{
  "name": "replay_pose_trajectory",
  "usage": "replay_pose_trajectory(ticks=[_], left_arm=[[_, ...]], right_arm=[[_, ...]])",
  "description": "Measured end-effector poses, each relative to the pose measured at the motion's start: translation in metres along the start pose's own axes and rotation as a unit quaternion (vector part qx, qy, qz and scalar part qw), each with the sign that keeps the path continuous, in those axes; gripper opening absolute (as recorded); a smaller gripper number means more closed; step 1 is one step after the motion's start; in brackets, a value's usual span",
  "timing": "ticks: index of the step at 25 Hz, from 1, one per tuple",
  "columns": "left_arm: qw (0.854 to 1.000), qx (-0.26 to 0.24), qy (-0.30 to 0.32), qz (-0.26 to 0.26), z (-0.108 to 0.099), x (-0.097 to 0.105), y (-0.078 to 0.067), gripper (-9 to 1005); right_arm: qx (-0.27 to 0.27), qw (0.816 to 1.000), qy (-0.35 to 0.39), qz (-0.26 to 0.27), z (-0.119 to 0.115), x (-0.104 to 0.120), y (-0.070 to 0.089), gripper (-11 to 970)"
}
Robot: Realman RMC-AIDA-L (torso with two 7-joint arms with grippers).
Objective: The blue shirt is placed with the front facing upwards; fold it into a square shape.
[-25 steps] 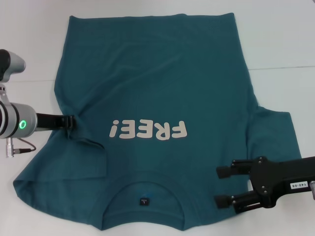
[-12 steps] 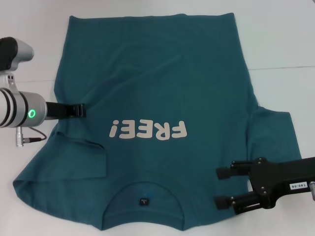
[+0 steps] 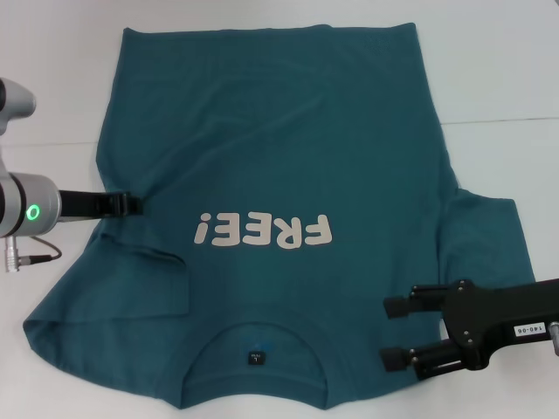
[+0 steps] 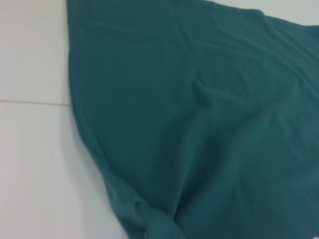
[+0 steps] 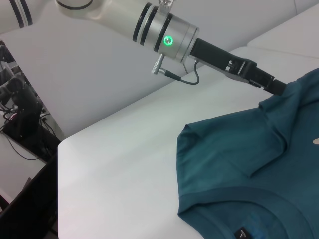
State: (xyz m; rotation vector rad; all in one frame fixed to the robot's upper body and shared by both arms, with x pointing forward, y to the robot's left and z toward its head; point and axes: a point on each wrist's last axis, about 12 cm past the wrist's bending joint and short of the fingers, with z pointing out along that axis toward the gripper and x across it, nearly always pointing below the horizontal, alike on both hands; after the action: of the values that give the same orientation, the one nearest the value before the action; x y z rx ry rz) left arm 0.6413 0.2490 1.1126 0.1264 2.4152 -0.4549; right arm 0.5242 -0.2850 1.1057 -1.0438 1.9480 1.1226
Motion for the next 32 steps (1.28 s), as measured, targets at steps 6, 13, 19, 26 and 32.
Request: replay_pose_trajectory(ticks=[6,13,19,26,32], left_arm=[[1.0,-0.013,-0.004,-0.005,0.001,0.004,0.007,321],[1.0,-0.019,-0.008,-0.007,0.001,0.006,0.011,587],[1.0,-0.021,0.0,-0.011,0.004,0.011,0.012,708],[1.0,-0.026,0.002,-0.008,0.007,0.014,0.013,707],[1.0,-0.017,0.006,-0.005,0.009,0.014,0.007,705]], right_arm=[[-0.001,1.0,0.0,-0.001,0.0,-0.001,0.0,917],[-0.001,1.0,0.001,-0.001,0.0,-0.002,0.0,918],[-0.001,1.0,0.001,-0.001,0.0,-0.001,0.0,918],[-0.001,1.0,0.001,-0.001,0.0,-0.001,0.0,918],[-0.001,1.0,0.004,-0.001,0.0,-0.001,0.0,918]])
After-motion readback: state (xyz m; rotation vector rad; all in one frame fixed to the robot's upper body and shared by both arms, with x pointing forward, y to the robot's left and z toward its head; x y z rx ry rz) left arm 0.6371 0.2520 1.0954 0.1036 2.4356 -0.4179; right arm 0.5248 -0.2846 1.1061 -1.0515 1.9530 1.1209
